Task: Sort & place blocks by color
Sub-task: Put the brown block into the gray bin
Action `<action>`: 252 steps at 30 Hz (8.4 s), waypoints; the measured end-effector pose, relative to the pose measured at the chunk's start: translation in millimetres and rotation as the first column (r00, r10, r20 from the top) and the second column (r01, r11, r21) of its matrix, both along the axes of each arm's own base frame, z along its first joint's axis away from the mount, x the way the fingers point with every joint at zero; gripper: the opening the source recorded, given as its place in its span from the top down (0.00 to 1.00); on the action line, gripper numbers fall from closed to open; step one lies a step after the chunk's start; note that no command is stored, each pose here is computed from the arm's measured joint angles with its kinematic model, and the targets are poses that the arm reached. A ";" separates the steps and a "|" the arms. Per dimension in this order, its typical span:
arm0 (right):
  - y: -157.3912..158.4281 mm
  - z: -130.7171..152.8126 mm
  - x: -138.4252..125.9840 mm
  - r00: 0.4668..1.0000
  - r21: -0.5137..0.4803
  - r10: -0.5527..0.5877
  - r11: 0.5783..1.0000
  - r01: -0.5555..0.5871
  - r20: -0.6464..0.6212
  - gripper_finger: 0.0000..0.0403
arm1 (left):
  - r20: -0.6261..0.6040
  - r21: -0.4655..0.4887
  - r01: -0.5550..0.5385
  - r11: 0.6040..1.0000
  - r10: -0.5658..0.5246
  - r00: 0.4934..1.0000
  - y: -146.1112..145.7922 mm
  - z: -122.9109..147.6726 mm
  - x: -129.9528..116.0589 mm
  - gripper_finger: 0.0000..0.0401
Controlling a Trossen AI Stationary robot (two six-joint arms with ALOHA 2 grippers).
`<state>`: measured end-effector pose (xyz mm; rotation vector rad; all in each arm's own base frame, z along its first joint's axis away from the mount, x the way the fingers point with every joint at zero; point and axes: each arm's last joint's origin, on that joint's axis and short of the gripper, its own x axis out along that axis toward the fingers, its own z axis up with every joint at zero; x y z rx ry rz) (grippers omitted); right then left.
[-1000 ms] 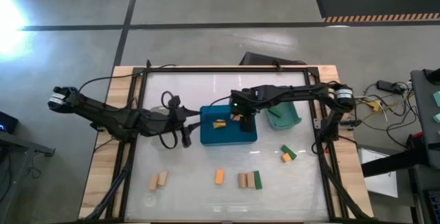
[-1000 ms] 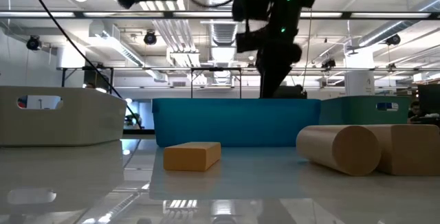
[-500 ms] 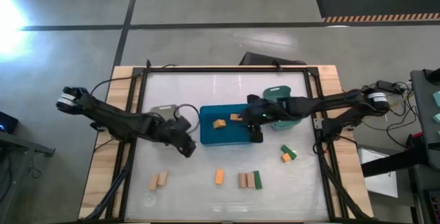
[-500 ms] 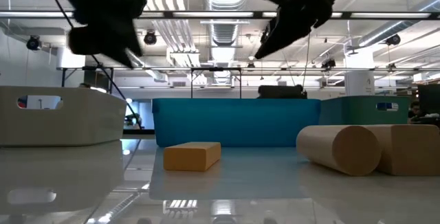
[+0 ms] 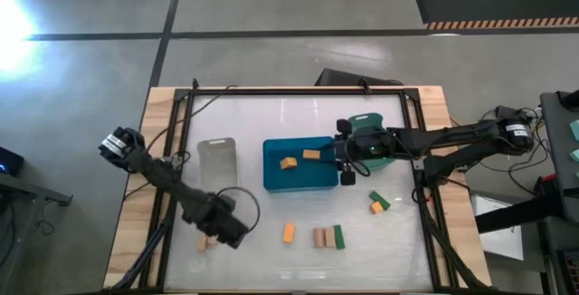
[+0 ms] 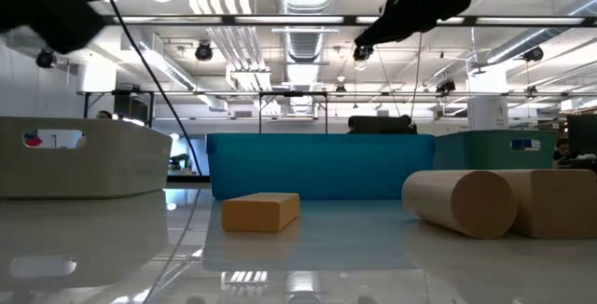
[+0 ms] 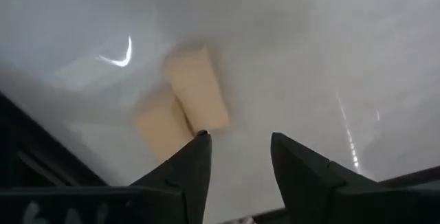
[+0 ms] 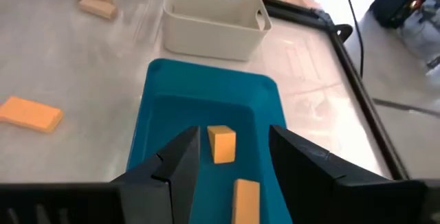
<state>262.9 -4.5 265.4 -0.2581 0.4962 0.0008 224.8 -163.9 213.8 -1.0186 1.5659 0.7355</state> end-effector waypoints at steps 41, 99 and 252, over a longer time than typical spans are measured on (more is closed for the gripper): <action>0.0 1.2 -1.0 0.999 -0.054 0.029 0.998 -0.030 -0.015 0.62 | -0.121 0.123 -0.089 0.988 0.104 0.987 -15.8 -43.9 -49.0 0.58; 0.0 -1.2 -2.0 0.999 -0.047 0.023 0.999 -0.025 -0.037 0.65 | -0.088 0.118 -0.069 0.991 0.079 0.993 -18.0 -44.2 -58.3 0.47; -0.1 -3.9 -3.0 0.999 -0.030 0.014 0.999 -0.015 -0.052 0.65 | 0.329 0.659 0.368 0.656 -0.691 0.644 131.0 68.7 32.5 0.60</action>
